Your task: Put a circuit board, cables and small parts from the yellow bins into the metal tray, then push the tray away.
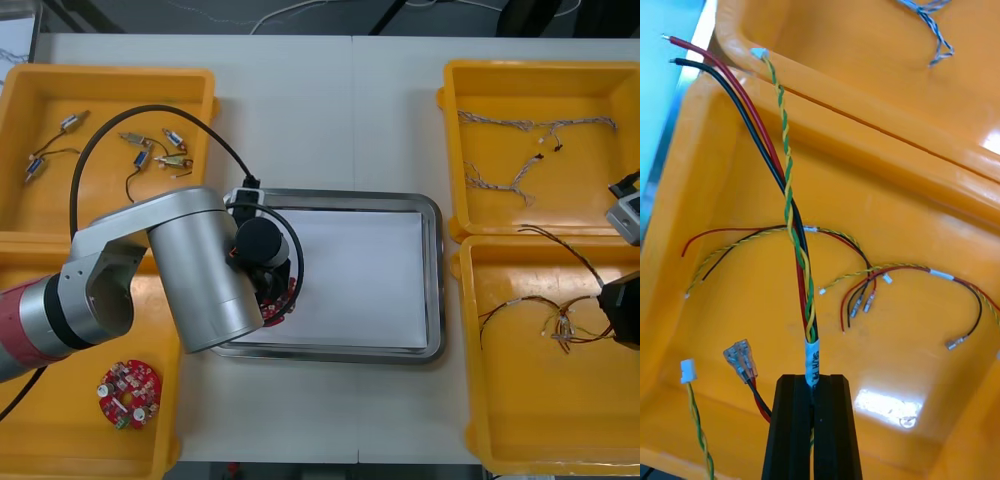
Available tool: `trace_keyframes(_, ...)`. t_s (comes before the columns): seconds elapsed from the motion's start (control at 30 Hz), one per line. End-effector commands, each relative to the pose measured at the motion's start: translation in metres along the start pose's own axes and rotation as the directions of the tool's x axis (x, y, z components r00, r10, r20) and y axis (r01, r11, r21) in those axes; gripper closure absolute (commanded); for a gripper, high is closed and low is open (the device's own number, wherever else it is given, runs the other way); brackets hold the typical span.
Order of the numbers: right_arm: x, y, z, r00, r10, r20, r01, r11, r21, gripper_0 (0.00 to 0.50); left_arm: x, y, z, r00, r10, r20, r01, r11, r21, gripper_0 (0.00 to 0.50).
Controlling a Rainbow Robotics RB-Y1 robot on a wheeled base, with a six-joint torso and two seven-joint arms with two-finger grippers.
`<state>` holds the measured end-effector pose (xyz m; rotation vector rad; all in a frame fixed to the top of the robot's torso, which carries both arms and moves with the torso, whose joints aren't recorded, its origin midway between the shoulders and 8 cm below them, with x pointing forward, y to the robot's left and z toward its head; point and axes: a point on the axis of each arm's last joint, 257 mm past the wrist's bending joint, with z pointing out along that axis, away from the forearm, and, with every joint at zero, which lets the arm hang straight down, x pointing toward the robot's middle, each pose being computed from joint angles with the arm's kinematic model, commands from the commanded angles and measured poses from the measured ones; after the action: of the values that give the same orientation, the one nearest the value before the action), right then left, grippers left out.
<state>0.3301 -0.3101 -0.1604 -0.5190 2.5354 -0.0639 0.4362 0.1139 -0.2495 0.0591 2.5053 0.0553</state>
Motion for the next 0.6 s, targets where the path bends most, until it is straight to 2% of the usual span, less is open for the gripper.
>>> trace_keyframes(0.03,-0.016,-0.005,-0.020,0.997,-0.071,0.041,0.070,0.997,0.028,0.500,0.013,-0.003,0.004,0.997,0.082,-0.013,-0.082,0.997,-0.006,0.500)
trace_keyframes(0.33,-0.024,-0.001,-0.025,0.992,-0.119,0.052,0.118,0.993,0.016,0.500,0.016,0.002,0.011,0.996,0.083,-0.027,-0.083,0.996,-0.023,0.500)
trace_keyframes(0.6,-0.042,0.008,-0.030,0.981,-0.173,0.091,0.173,0.985,0.008,0.500,0.019,0.001,0.012,0.996,0.087,-0.025,-0.087,0.996,-0.024,0.500)
